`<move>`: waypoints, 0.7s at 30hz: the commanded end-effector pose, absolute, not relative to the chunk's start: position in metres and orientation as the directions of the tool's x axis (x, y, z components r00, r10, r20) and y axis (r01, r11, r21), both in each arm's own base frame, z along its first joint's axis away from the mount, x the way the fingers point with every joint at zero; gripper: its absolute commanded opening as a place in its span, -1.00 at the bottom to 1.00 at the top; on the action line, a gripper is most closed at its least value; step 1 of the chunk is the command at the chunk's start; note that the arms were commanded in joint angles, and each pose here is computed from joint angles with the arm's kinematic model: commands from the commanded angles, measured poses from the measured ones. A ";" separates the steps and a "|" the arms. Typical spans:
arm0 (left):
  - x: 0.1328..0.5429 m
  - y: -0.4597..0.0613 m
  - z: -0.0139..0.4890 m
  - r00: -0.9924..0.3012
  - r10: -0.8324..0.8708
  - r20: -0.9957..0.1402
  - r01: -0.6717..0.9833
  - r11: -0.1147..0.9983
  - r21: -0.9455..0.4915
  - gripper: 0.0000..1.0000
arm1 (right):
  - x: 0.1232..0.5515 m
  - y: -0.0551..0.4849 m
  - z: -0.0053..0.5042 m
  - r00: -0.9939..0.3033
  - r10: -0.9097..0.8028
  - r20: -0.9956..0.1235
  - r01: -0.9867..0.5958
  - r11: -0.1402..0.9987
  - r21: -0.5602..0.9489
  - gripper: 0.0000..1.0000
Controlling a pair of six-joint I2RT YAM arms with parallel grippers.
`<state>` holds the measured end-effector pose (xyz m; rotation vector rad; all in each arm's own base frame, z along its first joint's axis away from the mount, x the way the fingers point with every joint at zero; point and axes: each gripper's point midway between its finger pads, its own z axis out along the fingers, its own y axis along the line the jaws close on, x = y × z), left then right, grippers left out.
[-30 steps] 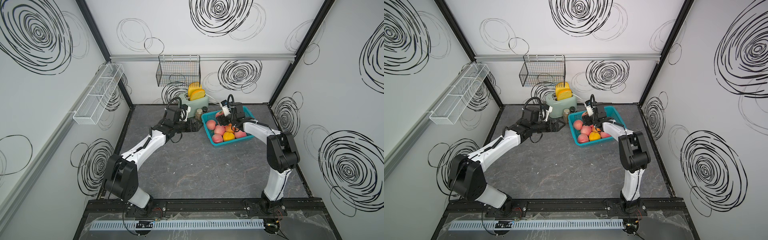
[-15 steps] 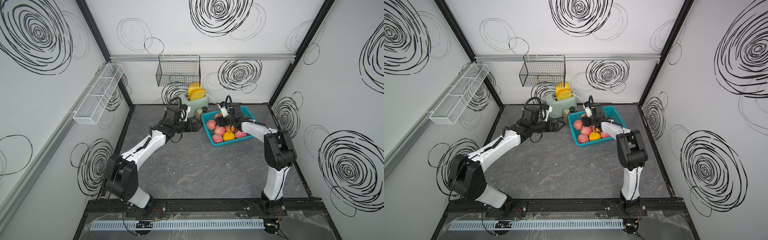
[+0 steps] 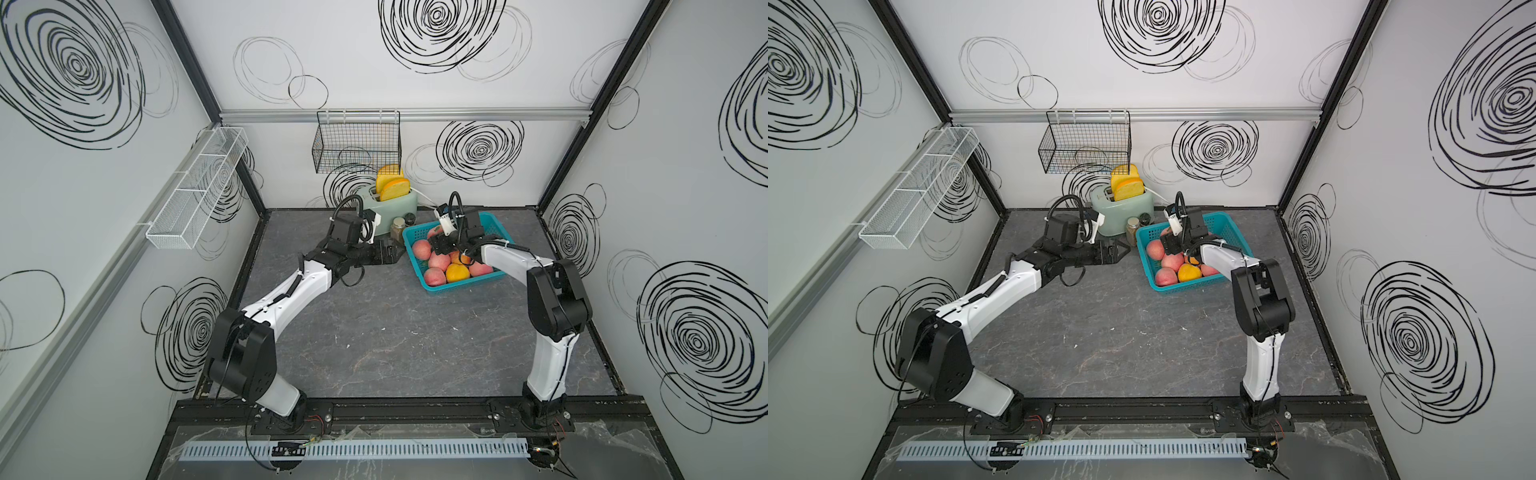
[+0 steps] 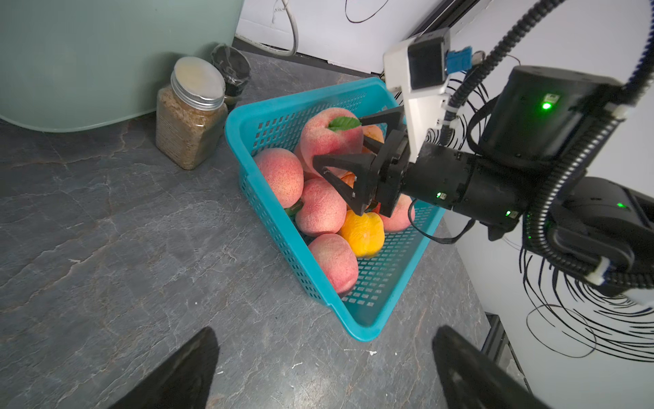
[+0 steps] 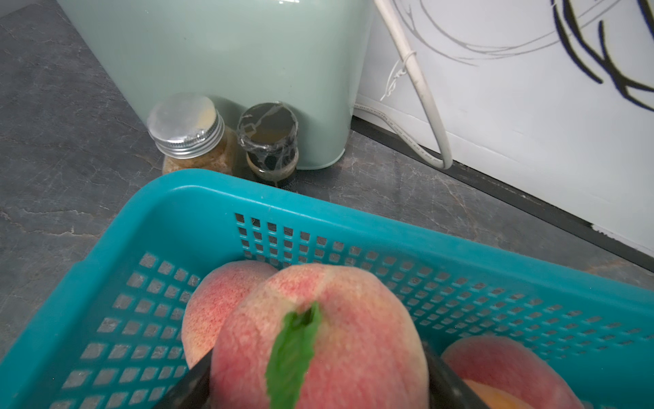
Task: Put the peaches into the basket
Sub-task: Place the peach in the basket.
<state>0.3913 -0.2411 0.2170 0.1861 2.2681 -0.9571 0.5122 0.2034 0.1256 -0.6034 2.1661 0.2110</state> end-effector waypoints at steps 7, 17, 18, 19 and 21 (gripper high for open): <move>0.393 -0.234 0.232 -0.734 -0.131 -0.666 0.387 0.725 -0.569 0.97 | 0.513 0.203 0.144 -0.493 -0.355 -0.795 -0.488 0.869 -0.085 0.81; 0.388 -0.219 0.235 -0.725 -0.136 -0.675 0.368 0.752 -0.546 0.96 | 0.500 0.202 0.186 -0.433 -0.331 -0.838 -0.472 0.876 -0.102 0.83; 0.387 -0.217 0.235 -0.724 -0.139 -0.675 0.364 0.755 -0.546 0.97 | 0.498 0.203 0.188 -0.431 -0.328 -0.841 -0.471 0.876 -0.101 0.84; 0.386 -0.215 0.237 -0.722 -0.142 -0.677 0.363 0.755 -0.545 0.97 | 0.496 0.202 0.191 -0.430 -0.324 -0.843 -0.468 0.878 -0.099 0.84; 0.383 -0.212 0.239 -0.718 -0.147 -0.680 0.360 0.758 -0.544 0.97 | 0.491 0.201 0.197 -0.430 -0.319 -0.844 -0.463 0.881 -0.097 0.86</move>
